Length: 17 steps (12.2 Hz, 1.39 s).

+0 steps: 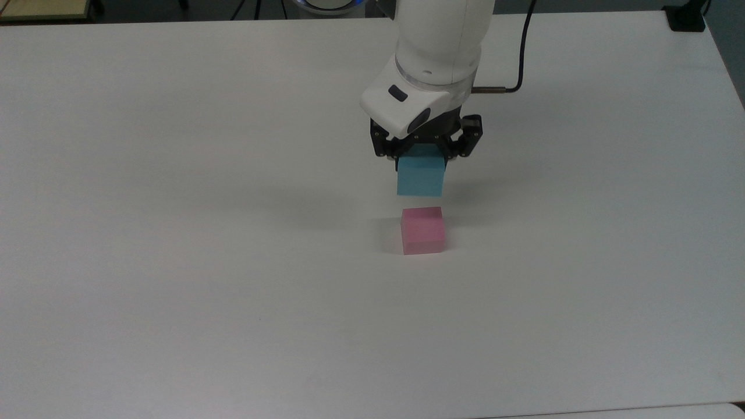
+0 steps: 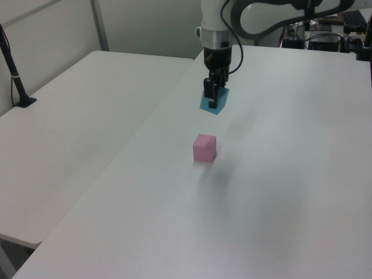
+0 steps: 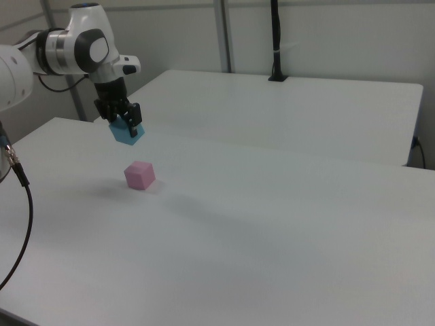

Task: Put blue cube on pink cube
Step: 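Carry the blue cube over the pink cube and lower it on top, then open the gripper to release the blue cube and raise it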

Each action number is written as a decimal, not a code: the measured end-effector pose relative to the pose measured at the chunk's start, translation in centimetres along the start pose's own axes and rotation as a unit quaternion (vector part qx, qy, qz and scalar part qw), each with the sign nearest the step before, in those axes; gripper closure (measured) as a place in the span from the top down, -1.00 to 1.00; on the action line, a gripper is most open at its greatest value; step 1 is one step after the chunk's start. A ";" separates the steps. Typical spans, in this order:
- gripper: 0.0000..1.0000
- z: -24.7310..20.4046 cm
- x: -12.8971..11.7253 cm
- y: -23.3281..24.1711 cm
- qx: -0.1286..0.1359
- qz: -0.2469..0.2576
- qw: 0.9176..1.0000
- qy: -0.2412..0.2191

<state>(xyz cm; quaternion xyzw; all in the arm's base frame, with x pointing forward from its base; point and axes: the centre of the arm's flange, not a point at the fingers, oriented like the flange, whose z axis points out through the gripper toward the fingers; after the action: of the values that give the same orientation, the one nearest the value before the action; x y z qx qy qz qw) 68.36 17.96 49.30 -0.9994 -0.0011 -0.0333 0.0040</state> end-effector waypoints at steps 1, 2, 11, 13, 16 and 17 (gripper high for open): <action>0.25 0.2 0.5 -0.3 0.003 0.005 1.000 0.013; 0.25 0.5 0.7 -0.6 0.005 0.008 1.000 0.020; 0.25 9.1 1.4 -2.3 -0.016 0.001 1.000 -0.022; 0.25 11.3 1.6 -3.0 -0.021 -0.006 1.000 -0.021; 0.33 11.3 1.7 -3.1 -0.024 -0.008 1.000 -0.019; 0.60 11.6 1.7 -3.0 -0.025 -0.008 0.999 -0.020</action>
<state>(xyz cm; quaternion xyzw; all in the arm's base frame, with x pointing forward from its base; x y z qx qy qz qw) 70.79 21.09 37.86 -0.9997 -0.0085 -0.0130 -0.0213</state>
